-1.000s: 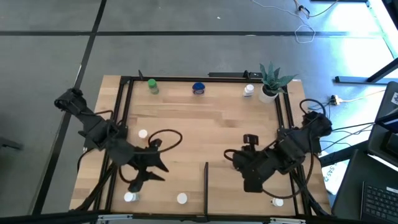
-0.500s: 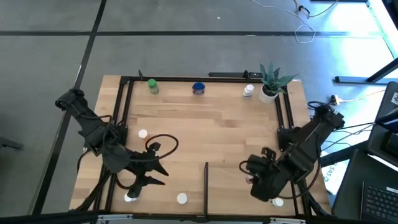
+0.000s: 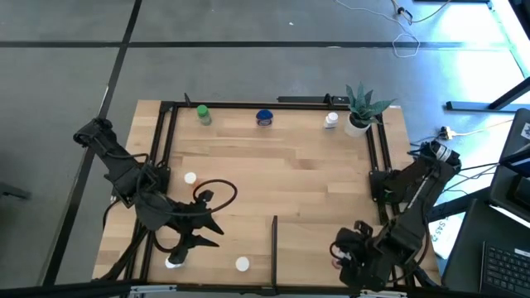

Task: Pick and place medicine bottles onto shelf by color
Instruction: Put the pink pill bottle onto the shelf

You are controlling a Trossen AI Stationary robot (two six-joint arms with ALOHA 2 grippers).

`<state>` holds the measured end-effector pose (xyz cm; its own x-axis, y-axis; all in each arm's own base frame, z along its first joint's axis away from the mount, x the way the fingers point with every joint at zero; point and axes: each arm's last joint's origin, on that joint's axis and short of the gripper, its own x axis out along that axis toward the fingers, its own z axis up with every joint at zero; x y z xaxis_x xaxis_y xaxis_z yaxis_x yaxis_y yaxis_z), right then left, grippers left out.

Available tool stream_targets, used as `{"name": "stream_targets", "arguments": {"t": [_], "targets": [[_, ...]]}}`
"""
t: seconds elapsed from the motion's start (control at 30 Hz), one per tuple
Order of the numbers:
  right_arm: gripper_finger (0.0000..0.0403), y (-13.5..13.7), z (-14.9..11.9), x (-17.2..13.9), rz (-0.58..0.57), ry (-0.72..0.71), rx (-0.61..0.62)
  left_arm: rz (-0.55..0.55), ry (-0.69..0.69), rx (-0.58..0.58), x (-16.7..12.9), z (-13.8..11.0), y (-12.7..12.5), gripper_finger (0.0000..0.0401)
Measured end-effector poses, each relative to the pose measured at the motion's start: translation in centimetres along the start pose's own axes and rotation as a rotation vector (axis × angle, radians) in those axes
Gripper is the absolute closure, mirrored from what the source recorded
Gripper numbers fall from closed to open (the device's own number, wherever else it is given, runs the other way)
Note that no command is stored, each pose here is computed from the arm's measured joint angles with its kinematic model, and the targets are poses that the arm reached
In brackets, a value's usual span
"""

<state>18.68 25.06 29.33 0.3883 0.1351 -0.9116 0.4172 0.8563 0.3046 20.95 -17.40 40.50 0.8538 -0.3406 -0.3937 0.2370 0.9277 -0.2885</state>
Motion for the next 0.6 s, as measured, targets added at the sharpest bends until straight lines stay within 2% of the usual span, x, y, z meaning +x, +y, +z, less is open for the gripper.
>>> {"name": "stream_targets", "arguments": {"t": [0.37,0.6], "targets": [[0.0219,-0.3,-1.9,3.9,-0.014,0.023,-0.030,-0.002,-0.001,-0.006,0.0,0.0,0.0,0.0257],[0.0219,-0.2,-3.3,5.3,-0.039,0.041,-0.067,-0.002,-0.002,-0.007,0.0,0.0,0.0,0.0257]]}}
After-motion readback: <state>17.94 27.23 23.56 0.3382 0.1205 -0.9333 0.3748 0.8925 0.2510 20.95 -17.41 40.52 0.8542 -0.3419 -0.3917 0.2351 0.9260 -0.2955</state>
